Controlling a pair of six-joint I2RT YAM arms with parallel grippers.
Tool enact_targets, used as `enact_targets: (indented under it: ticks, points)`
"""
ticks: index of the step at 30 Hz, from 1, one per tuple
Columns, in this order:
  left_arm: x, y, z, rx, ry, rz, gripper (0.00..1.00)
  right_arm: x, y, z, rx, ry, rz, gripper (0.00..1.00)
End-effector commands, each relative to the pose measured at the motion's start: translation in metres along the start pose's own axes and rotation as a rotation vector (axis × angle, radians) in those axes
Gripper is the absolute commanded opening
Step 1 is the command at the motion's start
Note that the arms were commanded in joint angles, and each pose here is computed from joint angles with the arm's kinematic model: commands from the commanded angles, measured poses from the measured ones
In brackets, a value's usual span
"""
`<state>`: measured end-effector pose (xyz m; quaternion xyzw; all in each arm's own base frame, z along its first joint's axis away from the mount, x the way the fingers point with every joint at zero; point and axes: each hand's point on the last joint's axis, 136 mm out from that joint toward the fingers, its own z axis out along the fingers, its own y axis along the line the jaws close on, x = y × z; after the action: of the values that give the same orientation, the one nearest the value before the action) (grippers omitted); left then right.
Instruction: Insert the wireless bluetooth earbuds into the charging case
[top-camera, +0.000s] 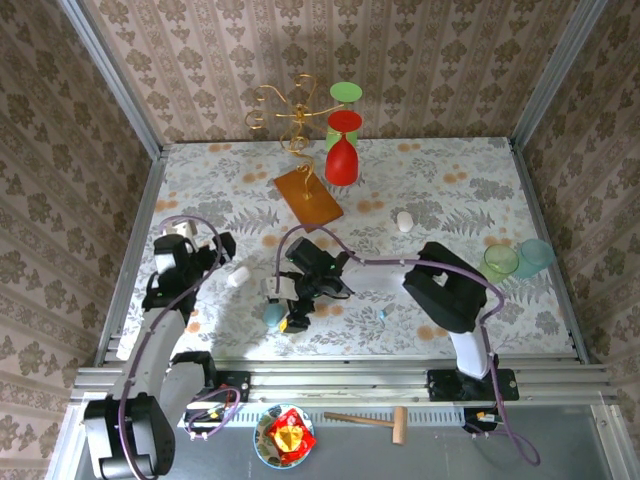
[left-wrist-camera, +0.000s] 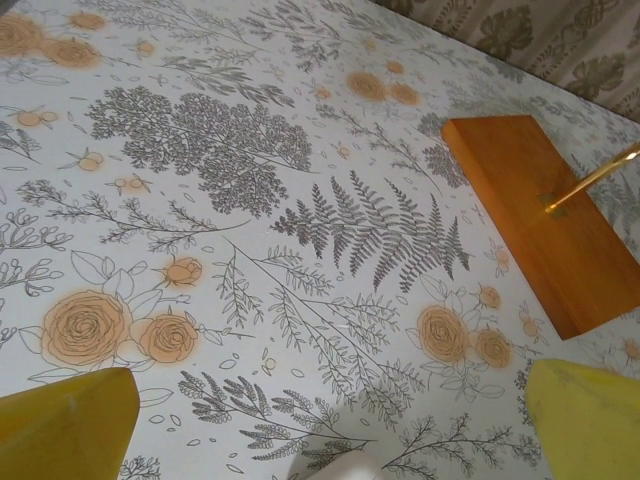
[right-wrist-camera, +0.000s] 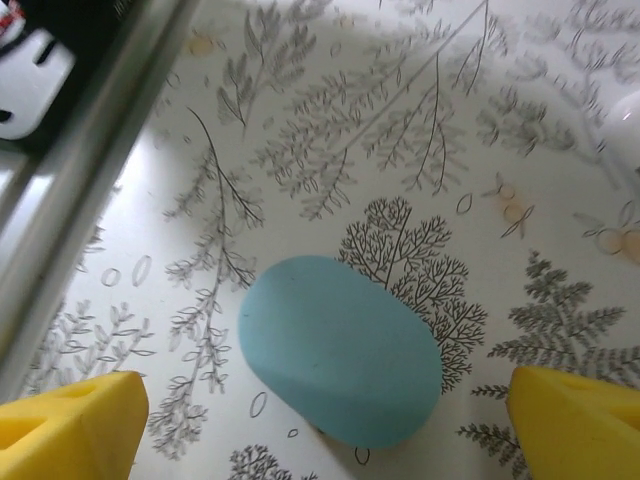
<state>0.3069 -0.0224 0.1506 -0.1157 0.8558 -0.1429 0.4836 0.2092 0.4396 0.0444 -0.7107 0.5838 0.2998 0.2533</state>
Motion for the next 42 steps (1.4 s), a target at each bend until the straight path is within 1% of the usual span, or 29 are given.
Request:
enact_targets:
  ticks: [1,6,8,11,15,17,22,29,34,36,38,40,42]
  points:
    - [-0.008,-0.005,-0.007,0.017,-0.011,-0.021,1.00,0.006,-0.001,0.009,-0.036,0.034,-0.021,0.91]
    - [-0.005,-0.003,-0.007,0.015,-0.008,-0.022,1.00,0.009,-0.006,0.018,-0.039,0.048,-0.017,0.85]
    - [-0.004,-0.003,-0.006,0.017,-0.008,-0.021,1.00,0.008,-0.007,0.020,-0.042,0.046,-0.017,0.80]
    - [-0.003,-0.003,-0.006,0.017,-0.010,-0.022,1.00,0.008,-0.009,0.024,-0.049,0.049,-0.016,0.77]
    - [-0.003,-0.003,-0.006,0.021,-0.010,-0.026,1.00,0.006,-0.011,0.027,-0.057,0.046,-0.012,0.70]
    - [-0.003,-0.003,-0.006,0.022,-0.009,-0.026,1.00,0.005,-0.011,0.029,-0.062,0.049,-0.006,0.62]
    - [-0.002,-0.003,-0.006,0.023,-0.006,-0.026,1.00,0.005,-0.011,0.026,-0.057,0.056,-0.006,0.51]
    - [-0.002,-0.006,-0.004,0.040,-0.021,-0.019,1.00,0.006,-0.015,0.012,-0.006,0.054,0.030,0.48]
    - [-0.005,-0.019,-0.004,0.064,-0.043,0.043,1.00,0.026,-0.021,-0.009,0.104,0.049,0.120,0.47]
    - [-0.006,-0.030,-0.004,0.091,-0.057,0.098,1.00,0.039,-0.026,-0.019,0.175,0.049,0.175,0.48]
    - [-0.005,-0.047,-0.005,0.150,-0.072,0.179,1.00,0.051,-0.033,-0.034,0.255,0.033,0.249,0.49]
    - [-0.003,-0.063,-0.006,0.203,-0.080,0.254,1.00,0.067,-0.035,-0.046,0.301,0.019,0.325,0.50]
    - [0.000,-0.077,-0.007,0.243,-0.094,0.323,1.00,0.085,-0.036,-0.057,0.357,0.030,0.388,0.49]
